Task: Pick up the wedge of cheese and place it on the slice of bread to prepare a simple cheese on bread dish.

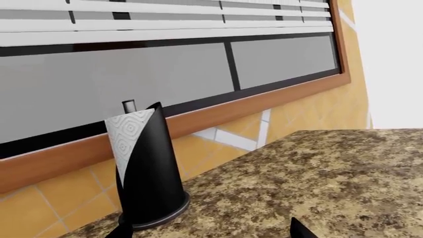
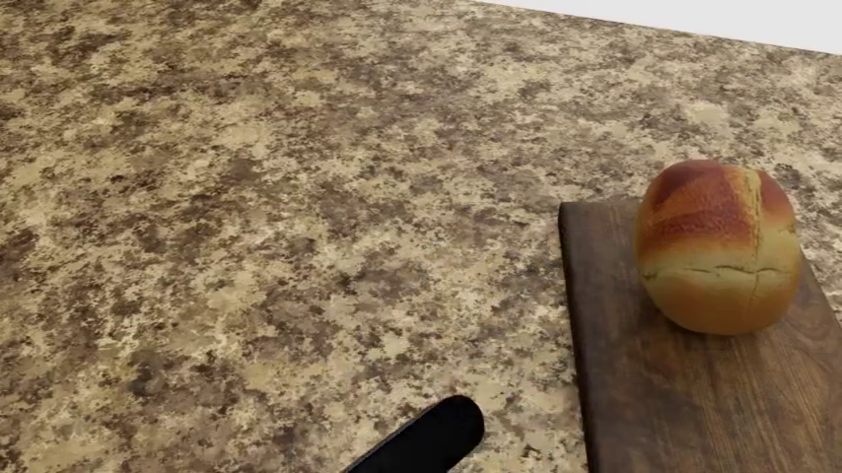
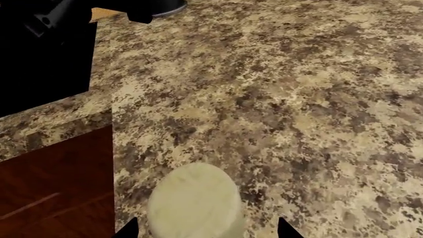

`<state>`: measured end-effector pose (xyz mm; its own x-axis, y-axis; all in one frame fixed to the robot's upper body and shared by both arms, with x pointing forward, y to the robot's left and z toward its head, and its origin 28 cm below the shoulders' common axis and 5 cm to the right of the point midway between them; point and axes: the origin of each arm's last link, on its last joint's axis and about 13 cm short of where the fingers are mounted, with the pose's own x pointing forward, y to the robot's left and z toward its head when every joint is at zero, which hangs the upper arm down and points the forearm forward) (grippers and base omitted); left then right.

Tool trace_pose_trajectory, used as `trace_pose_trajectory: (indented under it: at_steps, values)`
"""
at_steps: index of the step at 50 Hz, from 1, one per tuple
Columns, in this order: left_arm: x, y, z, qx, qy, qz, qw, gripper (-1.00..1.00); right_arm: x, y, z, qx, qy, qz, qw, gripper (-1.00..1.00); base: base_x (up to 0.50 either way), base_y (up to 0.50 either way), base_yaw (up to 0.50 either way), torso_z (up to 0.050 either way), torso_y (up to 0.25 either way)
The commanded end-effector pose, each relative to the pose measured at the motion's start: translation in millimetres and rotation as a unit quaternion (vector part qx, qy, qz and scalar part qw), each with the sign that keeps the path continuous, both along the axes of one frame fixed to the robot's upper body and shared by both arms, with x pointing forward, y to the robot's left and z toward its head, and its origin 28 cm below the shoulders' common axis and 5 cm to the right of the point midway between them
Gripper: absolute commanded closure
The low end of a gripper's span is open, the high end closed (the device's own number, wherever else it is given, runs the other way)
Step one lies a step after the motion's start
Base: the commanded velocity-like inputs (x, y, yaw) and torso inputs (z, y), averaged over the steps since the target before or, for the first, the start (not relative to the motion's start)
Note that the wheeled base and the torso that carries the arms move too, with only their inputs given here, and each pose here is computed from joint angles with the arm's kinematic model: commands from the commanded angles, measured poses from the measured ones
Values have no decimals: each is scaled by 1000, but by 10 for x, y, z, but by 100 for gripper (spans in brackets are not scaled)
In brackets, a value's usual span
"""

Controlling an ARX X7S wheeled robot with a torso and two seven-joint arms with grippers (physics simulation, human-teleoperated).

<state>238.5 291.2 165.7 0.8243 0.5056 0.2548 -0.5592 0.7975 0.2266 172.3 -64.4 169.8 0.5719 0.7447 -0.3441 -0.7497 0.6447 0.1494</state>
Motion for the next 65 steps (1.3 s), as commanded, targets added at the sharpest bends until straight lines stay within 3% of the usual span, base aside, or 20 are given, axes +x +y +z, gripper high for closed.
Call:
trace_pose_trajectory:
  at_steps: [1, 18, 65]
  values:
    - [3, 1, -5, 1, -1, 0, 1000, -100, 103, 32, -53, 1, 13, 4, 1000, -100, 0, 0, 0, 0, 0]
    - [24, 7, -22, 2, 0, -4, 1000, -100, 111, 141, -71, -4, 20, 36, 999, -100, 0, 0, 0, 0, 0]
    - [29, 6, -21, 5, -7, -8, 1000, -100, 205, 216, -260, -28, 47, 40, 998, -100, 0, 0, 0, 0, 0]
